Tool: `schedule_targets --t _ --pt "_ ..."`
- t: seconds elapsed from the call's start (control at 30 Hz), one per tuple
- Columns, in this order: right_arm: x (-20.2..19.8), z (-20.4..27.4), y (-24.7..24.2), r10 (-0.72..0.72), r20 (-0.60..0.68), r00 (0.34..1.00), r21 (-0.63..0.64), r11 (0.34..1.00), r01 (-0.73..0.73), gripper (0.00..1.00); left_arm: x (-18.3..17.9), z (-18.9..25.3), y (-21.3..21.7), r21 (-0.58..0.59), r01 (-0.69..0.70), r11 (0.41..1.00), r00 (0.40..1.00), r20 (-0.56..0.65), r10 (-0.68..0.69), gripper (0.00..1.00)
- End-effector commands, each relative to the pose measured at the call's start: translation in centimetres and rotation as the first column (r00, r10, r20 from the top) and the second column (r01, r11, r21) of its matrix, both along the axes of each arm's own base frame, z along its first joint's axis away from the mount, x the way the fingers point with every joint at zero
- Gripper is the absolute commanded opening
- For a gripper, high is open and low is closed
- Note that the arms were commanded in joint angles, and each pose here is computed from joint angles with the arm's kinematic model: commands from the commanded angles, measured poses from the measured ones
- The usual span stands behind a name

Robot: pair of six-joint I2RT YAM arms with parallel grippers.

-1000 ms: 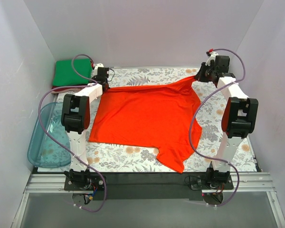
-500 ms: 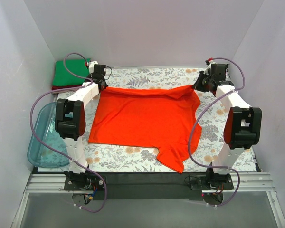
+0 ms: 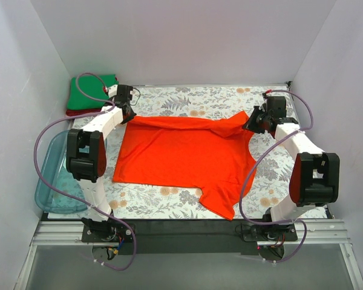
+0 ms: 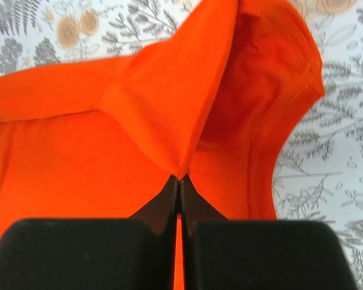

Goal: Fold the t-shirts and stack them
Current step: Fold the tshirt

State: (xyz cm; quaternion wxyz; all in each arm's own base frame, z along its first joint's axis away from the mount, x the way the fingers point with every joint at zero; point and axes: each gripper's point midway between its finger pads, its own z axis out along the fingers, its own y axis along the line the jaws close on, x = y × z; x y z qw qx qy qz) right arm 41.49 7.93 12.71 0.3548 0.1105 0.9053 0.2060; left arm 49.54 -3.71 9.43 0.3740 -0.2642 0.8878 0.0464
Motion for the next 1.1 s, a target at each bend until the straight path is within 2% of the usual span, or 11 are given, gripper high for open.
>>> schedule_targets --t 0.0,0.13,0.43,0.73,0.77,0.83,0.87,0.97,1.0,1.07 --pt "-0.8 1.6 -0.2 -0.04 0.036 0.999 0.013 0.999 0.039 0.01 -2.1 1.7 1.1 -0.042 -0.065 0.997 0.998 0.01 0.065 0.0" --pt "-2.4 0.3 -0.2 -0.053 -0.003 0.999 0.027 0.998 0.053 0.01 -3.4 0.6 1.3 -0.067 -0.081 0.994 0.997 -0.016 0.08 0.0" --pt "-2.7 0.4 -0.4 -0.059 -0.007 0.998 0.031 0.998 0.059 0.01 -3.8 -0.9 1.5 -0.078 -0.079 0.994 0.996 -0.042 0.076 0.0" --pt "-6.4 -4.4 -0.4 -0.06 -0.146 0.987 0.032 0.997 0.065 0.03 -6.1 -4.4 1.9 -0.083 -0.126 0.988 0.987 -0.11 0.117 0.0" --pt "-6.6 -4.7 -0.5 -0.062 -0.154 0.986 0.032 0.997 0.067 0.13 -6.2 -4.5 1.8 -0.087 -0.127 0.988 0.987 -0.112 0.117 0.0" --pt "-6.5 -4.4 -0.7 -0.064 -0.145 0.987 0.028 0.997 0.069 0.25 -6.2 -4.3 1.8 -0.09 -0.128 0.988 0.987 -0.105 0.119 0.0" --pt "-6.3 -4.0 -0.9 -0.071 -0.129 0.989 0.019 0.997 0.074 0.38 -6.1 -3.7 1.8 -0.091 -0.128 0.988 0.989 -0.09 0.12 0.07" --pt "-5.8 -2.7 -1.6 -0.095 -0.084 0.992 0.001 0.995 0.096 0.57 -5.9 -1.8 2.0 -0.093 -0.127 0.988 0.991 -0.044 0.123 0.24" --pt "-5.7 -2.4 -1.7 -0.099 -0.073 0.992 -0.001 0.995 0.099 0.58 -6.0 -1.3 2.0 -0.092 -0.123 0.988 0.992 -0.033 0.121 0.34" --pt "-6.0 -2.0 -1.5 -0.082 -0.046 0.996 0.006 0.997 0.083 0.56 -6.3 0.2 2.0 -0.099 -0.108 0.989 0.994 -0.004 0.108 0.4"
